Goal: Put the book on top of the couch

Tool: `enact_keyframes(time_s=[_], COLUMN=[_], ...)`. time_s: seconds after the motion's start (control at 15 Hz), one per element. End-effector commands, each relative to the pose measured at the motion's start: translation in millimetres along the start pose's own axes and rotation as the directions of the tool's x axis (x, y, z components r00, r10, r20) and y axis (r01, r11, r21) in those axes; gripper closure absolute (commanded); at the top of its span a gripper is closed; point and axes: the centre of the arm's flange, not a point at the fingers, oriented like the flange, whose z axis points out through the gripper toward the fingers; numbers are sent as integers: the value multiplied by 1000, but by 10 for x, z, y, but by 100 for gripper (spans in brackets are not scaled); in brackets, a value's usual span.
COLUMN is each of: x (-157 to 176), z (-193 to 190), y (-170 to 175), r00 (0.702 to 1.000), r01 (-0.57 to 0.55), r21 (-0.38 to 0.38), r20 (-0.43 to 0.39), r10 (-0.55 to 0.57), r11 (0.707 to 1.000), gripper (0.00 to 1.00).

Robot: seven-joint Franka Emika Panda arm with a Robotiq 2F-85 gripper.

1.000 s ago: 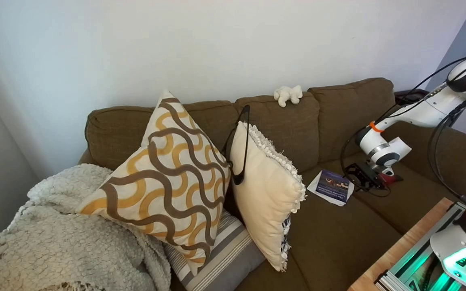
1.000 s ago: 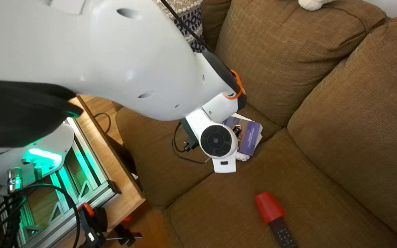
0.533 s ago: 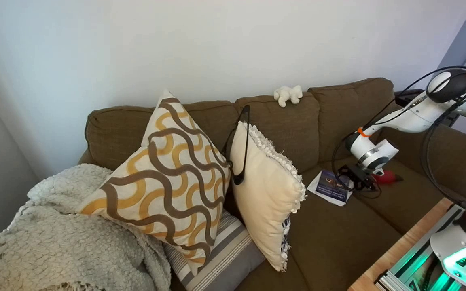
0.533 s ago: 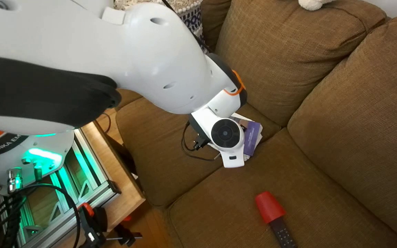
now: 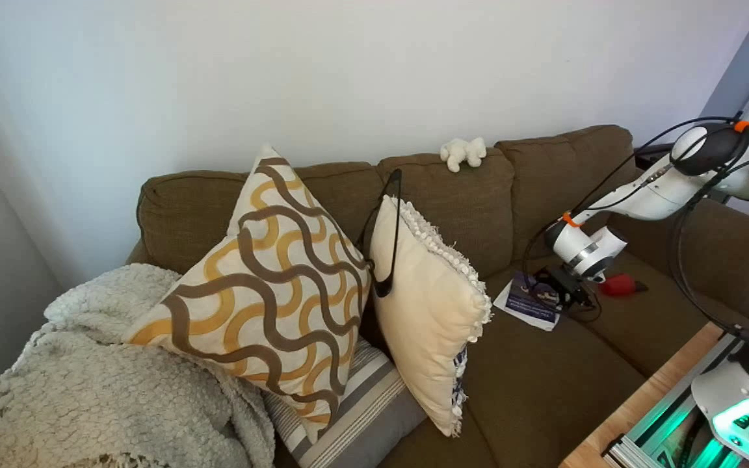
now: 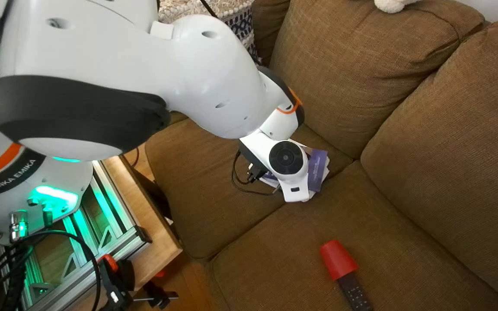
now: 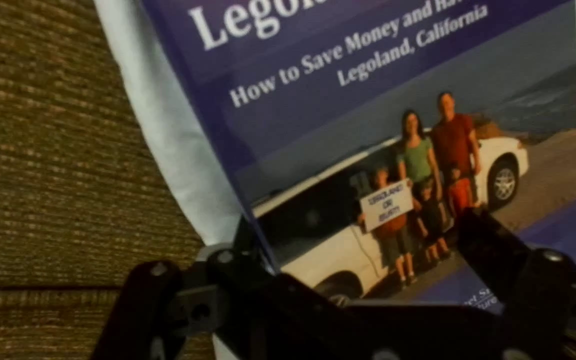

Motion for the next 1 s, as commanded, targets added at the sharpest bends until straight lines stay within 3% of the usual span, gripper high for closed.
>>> enact_keyframes(time_s=[0.0,0.33,0.67,0.73,0.8,0.93], x=[-52,-279,-562,-587,-600,-614], z=[-275,-673,-722,-687,-669,-625], y=[-84,-150,-204,-221,-238,-259], r00=[1000,991,965,968,970,975], r01=[5,59,81,62,56,41], r21=[76,39,13,9,7,20], r20=[-8,121,249,243,235,218], r10=[-4,-63,-82,-63,-56,-44], r11=[997,997,997,998,998,999], gripper=[0,0,0,25,27,44])
